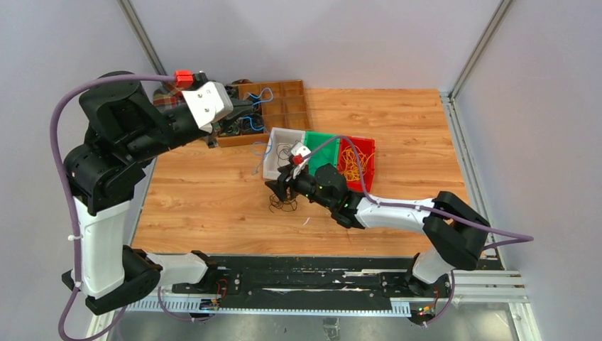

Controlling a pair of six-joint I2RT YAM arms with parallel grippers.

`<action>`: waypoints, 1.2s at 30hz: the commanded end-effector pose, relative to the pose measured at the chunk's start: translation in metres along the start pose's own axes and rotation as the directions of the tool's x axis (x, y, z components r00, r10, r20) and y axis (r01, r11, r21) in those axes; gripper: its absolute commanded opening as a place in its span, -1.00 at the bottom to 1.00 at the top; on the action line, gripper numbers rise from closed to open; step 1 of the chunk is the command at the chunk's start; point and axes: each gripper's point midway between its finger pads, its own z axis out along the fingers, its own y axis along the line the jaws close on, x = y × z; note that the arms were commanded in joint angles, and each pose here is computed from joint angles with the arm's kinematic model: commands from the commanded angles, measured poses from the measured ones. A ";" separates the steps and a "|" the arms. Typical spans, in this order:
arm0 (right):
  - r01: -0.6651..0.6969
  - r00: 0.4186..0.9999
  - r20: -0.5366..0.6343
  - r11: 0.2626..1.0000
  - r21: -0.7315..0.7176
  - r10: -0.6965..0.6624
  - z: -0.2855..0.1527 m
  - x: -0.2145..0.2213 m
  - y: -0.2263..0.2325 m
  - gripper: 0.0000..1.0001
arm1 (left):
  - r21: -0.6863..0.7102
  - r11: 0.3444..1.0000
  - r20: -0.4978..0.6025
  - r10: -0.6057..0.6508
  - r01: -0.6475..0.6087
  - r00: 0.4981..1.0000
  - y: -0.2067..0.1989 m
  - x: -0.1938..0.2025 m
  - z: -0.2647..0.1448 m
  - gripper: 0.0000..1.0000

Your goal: Untangle the cables

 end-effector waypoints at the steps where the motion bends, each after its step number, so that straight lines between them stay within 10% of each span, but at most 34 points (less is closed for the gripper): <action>1: -0.029 0.998 0.054 0.996 0.082 0.025 -0.011 -0.015 -0.011 0.21 | 0.025 1.000 -0.043 0.001 0.000 0.999 -0.002 0.017 0.015 -0.99; 7: -0.093 0.996 0.054 0.905 0.416 0.077 -0.078 -0.018 -0.088 0.32 | 0.067 0.996 -0.124 -0.049 0.057 0.991 -0.011 0.068 0.057 -0.99; 16: -0.113 0.991 0.136 0.565 0.817 0.000 -0.210 -0.039 -0.178 0.27 | 0.094 0.991 -0.167 -0.073 0.090 0.983 -0.024 0.150 0.150 -0.99; 36: -0.132 0.989 0.144 0.498 0.857 0.014 -0.253 -0.020 -0.203 0.22 | 0.157 0.987 -0.255 0.086 -0.047 0.963 -0.031 0.251 0.284 -0.99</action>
